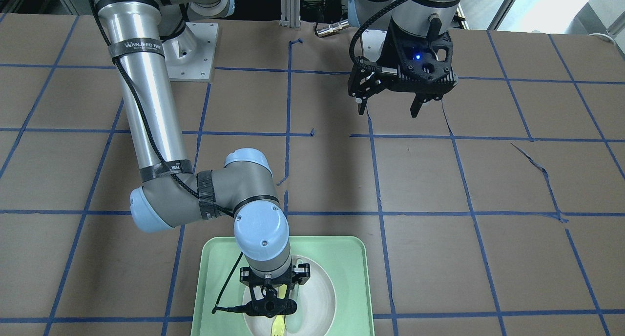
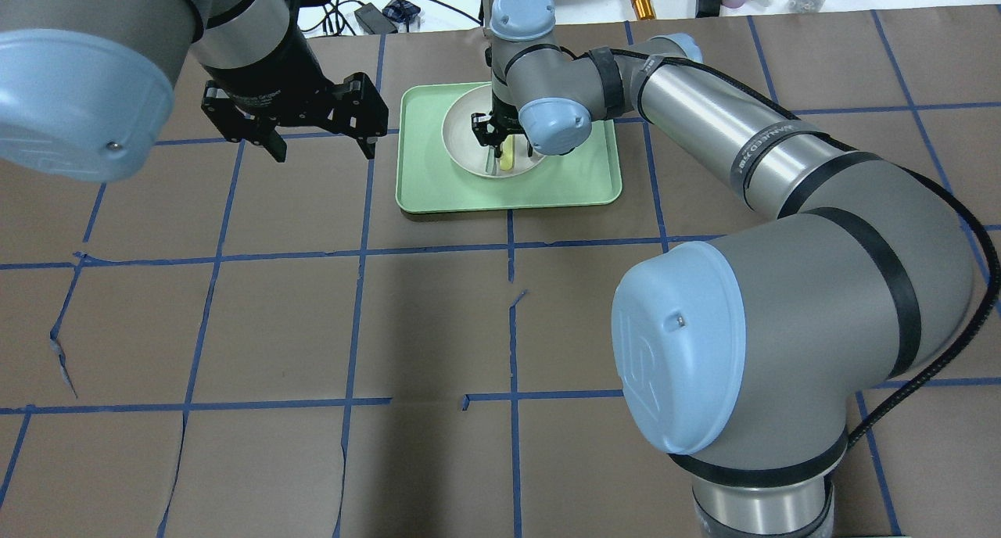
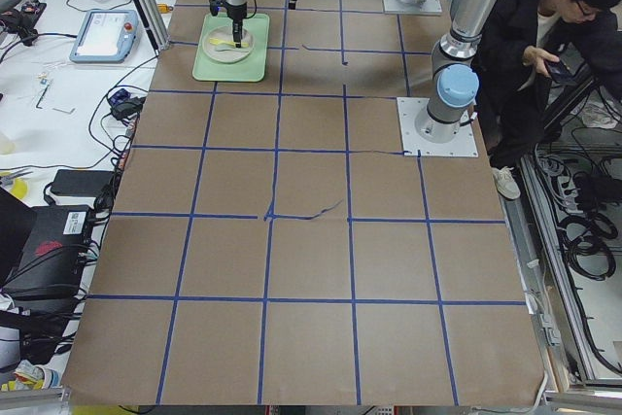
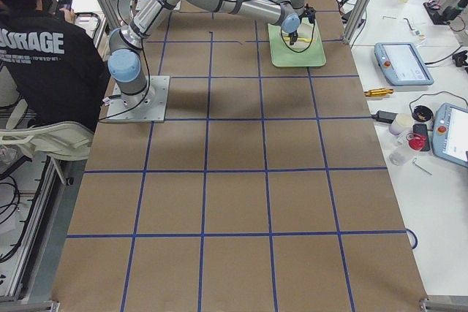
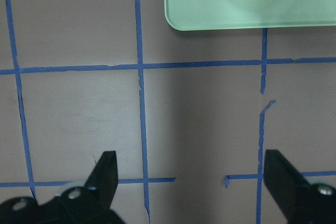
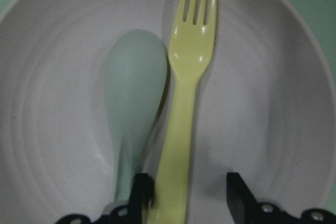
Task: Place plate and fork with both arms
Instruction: 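Lower the right gripper and grasp the yellow fork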
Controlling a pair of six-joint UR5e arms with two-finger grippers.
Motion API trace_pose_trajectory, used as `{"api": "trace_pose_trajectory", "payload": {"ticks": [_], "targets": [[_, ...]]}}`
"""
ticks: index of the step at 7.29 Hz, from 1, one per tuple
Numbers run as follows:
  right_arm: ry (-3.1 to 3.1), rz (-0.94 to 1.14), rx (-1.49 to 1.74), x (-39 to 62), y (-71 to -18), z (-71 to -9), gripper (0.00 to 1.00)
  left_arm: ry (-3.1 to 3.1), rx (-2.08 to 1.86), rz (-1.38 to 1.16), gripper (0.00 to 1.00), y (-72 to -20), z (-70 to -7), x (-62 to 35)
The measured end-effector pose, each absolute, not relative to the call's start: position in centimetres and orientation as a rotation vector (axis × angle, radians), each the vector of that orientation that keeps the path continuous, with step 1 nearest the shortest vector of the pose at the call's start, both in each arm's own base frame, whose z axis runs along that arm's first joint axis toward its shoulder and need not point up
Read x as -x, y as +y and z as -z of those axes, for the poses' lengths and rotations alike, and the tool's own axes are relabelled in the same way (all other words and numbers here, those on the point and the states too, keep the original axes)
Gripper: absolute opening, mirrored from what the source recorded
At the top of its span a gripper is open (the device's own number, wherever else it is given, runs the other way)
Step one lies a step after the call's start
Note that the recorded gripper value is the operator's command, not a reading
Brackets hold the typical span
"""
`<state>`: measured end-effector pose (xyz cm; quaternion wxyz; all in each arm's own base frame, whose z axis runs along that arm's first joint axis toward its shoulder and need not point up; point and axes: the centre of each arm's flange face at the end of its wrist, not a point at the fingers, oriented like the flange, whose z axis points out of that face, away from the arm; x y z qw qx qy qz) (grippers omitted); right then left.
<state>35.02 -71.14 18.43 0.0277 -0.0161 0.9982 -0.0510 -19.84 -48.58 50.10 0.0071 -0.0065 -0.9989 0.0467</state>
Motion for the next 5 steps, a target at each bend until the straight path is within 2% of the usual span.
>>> {"api": "trace_pose_trajectory", "payload": {"ticks": [1, 2, 5], "targets": [[3.084, 0.160, 0.050, -35.0, -71.2, -18.1, 0.22, -3.124, 0.020, -0.146, 1.00, -48.6, -50.1, 19.8], [3.088, 0.160, 0.049, -35.0, -71.3, -17.8, 0.17, -3.124, 0.020, -0.146, 1.00, -48.6, -50.1, 19.8], [3.086, 0.187, 0.059, -34.9, -71.2, -19.2, 0.17, -3.124, 0.018, -0.148, 1.00, -48.6, -50.1, 19.8]]}}
